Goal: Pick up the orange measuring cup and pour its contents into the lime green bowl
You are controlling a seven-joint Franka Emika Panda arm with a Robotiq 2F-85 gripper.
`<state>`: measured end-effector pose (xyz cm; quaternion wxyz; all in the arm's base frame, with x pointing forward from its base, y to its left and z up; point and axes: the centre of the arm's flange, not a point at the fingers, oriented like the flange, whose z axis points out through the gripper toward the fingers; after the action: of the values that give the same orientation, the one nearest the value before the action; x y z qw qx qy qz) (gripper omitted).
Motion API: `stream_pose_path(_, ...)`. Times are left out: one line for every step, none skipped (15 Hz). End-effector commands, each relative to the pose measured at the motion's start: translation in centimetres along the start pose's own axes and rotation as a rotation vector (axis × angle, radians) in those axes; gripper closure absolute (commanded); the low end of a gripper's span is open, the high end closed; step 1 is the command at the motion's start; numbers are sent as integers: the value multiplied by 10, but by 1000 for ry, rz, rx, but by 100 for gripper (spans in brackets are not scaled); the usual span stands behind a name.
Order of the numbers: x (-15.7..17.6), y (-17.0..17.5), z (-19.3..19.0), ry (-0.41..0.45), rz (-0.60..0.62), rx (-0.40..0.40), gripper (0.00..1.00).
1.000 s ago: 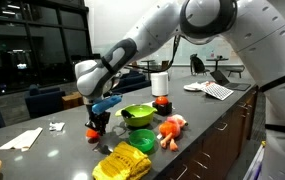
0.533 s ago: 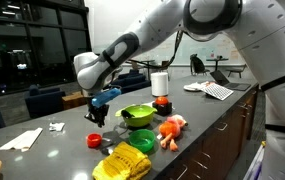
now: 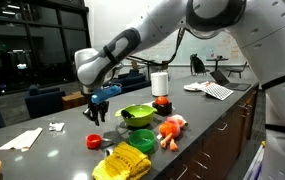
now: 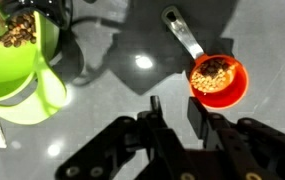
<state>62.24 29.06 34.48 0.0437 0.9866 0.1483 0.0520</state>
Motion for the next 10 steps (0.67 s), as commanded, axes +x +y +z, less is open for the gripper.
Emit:
stream_pose_path(-29,0,-4,-17,-76,129,34)
stream_pose_path(-36,-2,-4,-30,-110,178,27)
stream_pose_path(-43,-4,-3,-47,-145,224,21)
stream_pose_path(-52,-4,-3,-68,-186,264,13)
stream_pose_path(-61,-5,-4,-87,-220,304,7)
stream_pose_path(-71,-4,-7,-105,-254,335,2)
stream_pose_path(-80,-2,-9,-128,-294,360,0)
stream_pose_path(-88,0,-11,-153,-339,380,0)
stream_pose_path(-96,3,-12,-180,-405,394,0)
stream_pose_path(-103,5,-11,-202,-462,404,0)
